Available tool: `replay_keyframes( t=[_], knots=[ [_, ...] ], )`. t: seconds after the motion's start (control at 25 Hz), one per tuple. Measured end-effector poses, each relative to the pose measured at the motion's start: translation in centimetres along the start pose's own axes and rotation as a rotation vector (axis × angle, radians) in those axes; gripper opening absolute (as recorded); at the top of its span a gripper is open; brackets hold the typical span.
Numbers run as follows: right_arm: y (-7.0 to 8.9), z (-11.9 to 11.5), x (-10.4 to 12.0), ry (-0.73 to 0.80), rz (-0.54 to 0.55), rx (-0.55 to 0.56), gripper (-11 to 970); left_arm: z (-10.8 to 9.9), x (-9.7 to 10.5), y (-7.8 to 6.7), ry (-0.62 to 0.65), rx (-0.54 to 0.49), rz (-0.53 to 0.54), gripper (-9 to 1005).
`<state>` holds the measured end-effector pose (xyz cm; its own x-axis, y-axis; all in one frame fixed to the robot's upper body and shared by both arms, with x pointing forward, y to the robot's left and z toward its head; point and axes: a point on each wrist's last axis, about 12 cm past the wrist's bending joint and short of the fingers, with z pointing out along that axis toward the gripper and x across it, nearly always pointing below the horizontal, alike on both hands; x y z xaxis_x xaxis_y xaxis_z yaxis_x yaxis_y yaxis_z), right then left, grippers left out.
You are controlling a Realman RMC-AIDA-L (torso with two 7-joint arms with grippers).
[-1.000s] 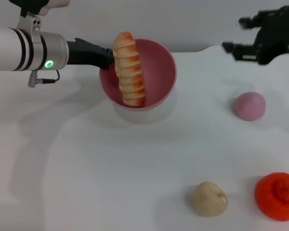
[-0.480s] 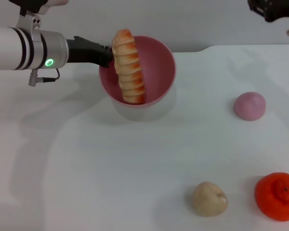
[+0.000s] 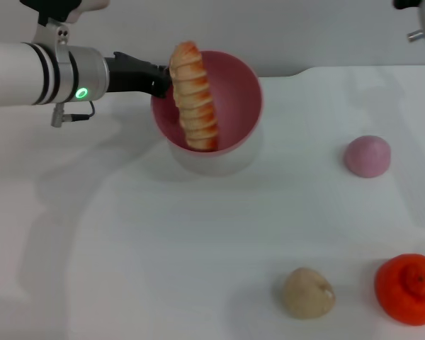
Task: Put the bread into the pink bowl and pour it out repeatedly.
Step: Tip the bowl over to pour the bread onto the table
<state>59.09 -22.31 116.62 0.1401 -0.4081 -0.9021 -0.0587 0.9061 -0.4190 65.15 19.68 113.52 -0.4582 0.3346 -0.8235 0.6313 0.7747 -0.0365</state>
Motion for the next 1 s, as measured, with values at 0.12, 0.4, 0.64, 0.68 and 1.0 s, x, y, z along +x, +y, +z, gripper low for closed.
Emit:
replay_keyframes(
  t=[0.12, 0.4, 0.64, 0.68, 1.0],
  knots=[
    [-0.8, -0.6, 1.0, -0.016, 0.086, 0.080, 618, 0.3, 0.0, -0.4, -0.010, 0.007, -0.003, 111],
    [-2.4, -1.8, 3.3, -0.012, 0.180, 0.195, 617, 1.4, 0.0, -2.2, -0.042, 0.034, 0.008, 112],
    [-4.2, -2.8, 5.2, -0.010, 0.236, 0.298, 617, 2.7, -0.2, -5.1, -0.075, 0.077, 0.069, 112],
    [-4.5, -3.0, 5.5, -0.011, 0.250, 0.314, 617, 2.9, -0.3, -5.6, -0.080, 0.081, 0.084, 112],
    [-5.3, -4.0, 7.1, -0.006, 0.275, 0.373, 617, 4.3, -0.1, -9.7, -0.112, 0.105, 0.215, 113]
  ],
)
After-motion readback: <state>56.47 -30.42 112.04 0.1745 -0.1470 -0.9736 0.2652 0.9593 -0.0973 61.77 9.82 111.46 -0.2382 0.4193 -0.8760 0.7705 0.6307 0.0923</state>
